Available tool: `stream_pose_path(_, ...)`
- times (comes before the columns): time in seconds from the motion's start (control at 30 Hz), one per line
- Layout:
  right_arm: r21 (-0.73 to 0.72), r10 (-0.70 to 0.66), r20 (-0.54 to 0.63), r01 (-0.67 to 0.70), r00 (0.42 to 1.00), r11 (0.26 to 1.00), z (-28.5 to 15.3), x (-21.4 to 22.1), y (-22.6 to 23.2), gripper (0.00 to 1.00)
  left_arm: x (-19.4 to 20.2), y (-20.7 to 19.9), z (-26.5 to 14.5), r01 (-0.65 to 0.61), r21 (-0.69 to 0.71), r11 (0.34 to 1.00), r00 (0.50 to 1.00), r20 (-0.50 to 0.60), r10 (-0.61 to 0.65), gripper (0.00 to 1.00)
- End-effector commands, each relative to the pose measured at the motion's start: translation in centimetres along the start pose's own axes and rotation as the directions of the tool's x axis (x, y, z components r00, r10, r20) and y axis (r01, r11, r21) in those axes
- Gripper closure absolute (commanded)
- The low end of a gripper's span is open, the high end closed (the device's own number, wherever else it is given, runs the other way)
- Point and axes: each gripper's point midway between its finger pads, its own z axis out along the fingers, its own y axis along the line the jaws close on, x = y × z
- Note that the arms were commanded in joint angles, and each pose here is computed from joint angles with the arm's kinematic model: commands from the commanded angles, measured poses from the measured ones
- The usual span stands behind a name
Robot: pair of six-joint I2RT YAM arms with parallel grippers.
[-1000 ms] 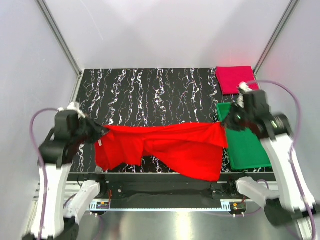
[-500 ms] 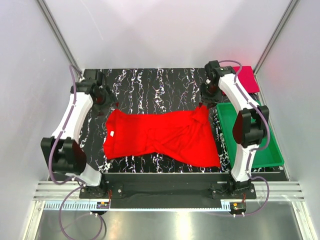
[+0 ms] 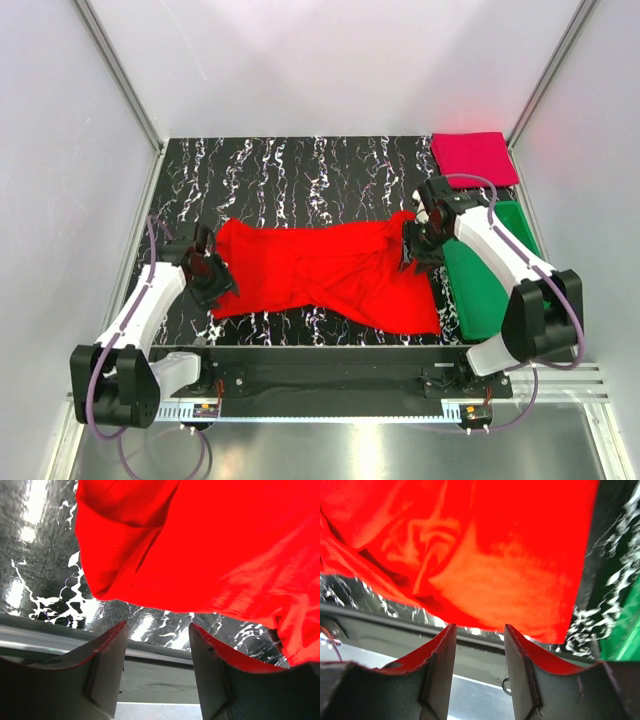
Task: Fold and stack the t-shirts
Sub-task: Flatten the tshirt out
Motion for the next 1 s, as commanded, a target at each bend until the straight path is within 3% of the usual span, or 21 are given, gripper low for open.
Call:
stream_pose_path(0.0, -0.099, -0.015, 0.053, 0.02, 0.998, 0.995, -0.8, 0.7, 1.8, 0.5, -1.3, -0.7, 0.7, 0.021, 0.031, 0.999, 0.998, 0.062, -0.023, 0.45)
stream_pose_path(0.07, -0.106, -0.012, 0.058, 0.018, 0.998, 0.994, -1.0, 1.3, 1.7, 0.5, -1.8, -0.6, 1.4, 0.016, 0.022, 1.0, 0.996, 0.083, -0.018, 0.48)
stream_pose_path(0.17, -0.11, -0.013, 0.07, 0.021, 0.997, 0.994, -1.3, 1.6, 1.7, 0.5, -2.3, -1.5, 2.6, 0.007, 0.058, 0.998, 0.997, 0.077, -0.012, 0.62)
stream_pose_path(0.23, -0.115, -0.013, 0.074, 0.021, 0.997, 0.993, -1.6, 1.8, 1.7, 0.5, -2.2, -1.9, 3.1, 0.013, 0.072, 0.997, 0.998, 0.058, -0.017, 0.64)
stream_pose_path(0.43, -0.117, -0.012, 0.086, 0.022, 0.996, 0.993, -1.8, 1.7, 1.8, 0.5, -1.6, -0.3, 4.1, 0.032, 0.001, 0.999, 0.999, 0.042, -0.032, 0.62)
stream_pose_path(0.7, -0.116, -0.012, 0.079, 0.021, 0.997, 0.993, -1.5, 1.6, 1.7, 0.5, -1.6, 1.1, 4.1, 0.065, -0.067, 0.996, 0.996, 0.072, -0.061, 0.51)
stream_pose_path(0.97, -0.124, -0.001, 0.067, 0.009, 0.998, 0.992, -1.0, 1.4, 1.9, 0.5, -2.3, 0.4, 5.5, 0.043, -0.065, 0.997, 0.998, 0.037, -0.04, 0.6)
